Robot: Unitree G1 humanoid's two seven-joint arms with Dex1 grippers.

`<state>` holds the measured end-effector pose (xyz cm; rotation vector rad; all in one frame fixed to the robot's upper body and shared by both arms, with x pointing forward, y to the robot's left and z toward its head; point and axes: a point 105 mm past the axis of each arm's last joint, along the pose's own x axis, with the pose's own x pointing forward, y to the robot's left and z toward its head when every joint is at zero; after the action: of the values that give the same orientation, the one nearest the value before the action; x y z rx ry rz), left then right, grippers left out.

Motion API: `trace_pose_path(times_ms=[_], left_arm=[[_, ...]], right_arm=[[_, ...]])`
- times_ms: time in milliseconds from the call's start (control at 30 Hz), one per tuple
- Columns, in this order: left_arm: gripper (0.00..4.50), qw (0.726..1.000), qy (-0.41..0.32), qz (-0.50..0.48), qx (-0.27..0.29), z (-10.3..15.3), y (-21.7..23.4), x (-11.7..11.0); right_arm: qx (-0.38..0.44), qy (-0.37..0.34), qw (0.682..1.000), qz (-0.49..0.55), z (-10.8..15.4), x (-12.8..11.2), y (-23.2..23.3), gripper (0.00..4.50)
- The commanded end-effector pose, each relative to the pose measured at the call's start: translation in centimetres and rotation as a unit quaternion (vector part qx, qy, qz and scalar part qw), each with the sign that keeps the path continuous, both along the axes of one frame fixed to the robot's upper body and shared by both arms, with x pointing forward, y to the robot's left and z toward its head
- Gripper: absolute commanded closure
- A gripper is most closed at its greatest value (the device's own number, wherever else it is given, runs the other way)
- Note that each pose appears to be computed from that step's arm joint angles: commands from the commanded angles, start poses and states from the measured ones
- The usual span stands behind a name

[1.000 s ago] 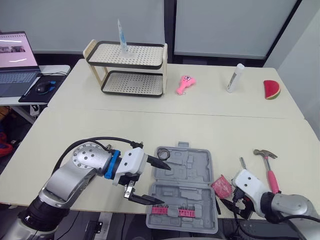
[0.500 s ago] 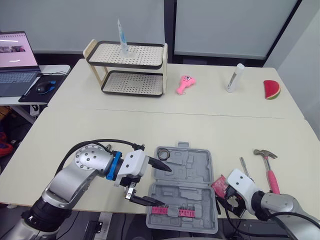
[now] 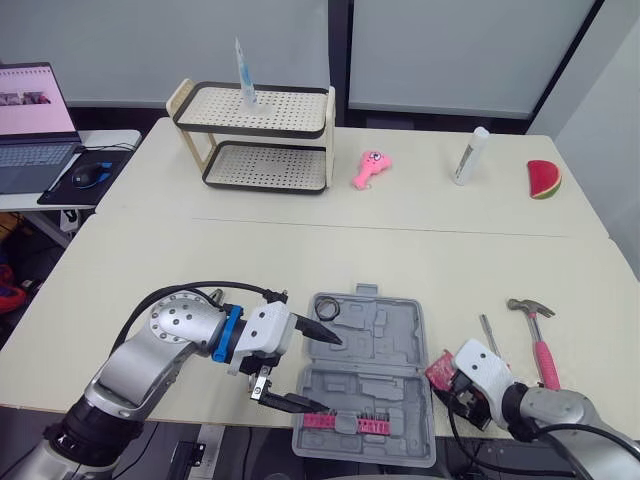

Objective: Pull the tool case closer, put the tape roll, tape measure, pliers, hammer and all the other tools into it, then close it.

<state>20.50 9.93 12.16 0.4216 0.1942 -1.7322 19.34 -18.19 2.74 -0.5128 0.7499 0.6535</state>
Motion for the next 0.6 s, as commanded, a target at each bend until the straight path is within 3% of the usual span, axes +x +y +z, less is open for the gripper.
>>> trace_pose_path(times_ms=[33,300,600], left_arm=[[0.00,1.000,-0.010,-0.014,-0.004,0.3,0.0,-0.4],[0.00,0.999,0.002,-0.032,0.002,-0.2,0.0,-1.5],[0.00,0.999,0.004,-0.034,0.000,-0.1,-0.4,-1.9]], right_arm=[[-0.021,-0.019,0.997,0.074,2.2,0.3,-1.1,1.38],[-0.089,0.026,0.949,0.303,2.8,0.0,-3.7,1.38],[-0.083,0.046,0.932,0.351,1.5,0.5,-3.0,1.38]])
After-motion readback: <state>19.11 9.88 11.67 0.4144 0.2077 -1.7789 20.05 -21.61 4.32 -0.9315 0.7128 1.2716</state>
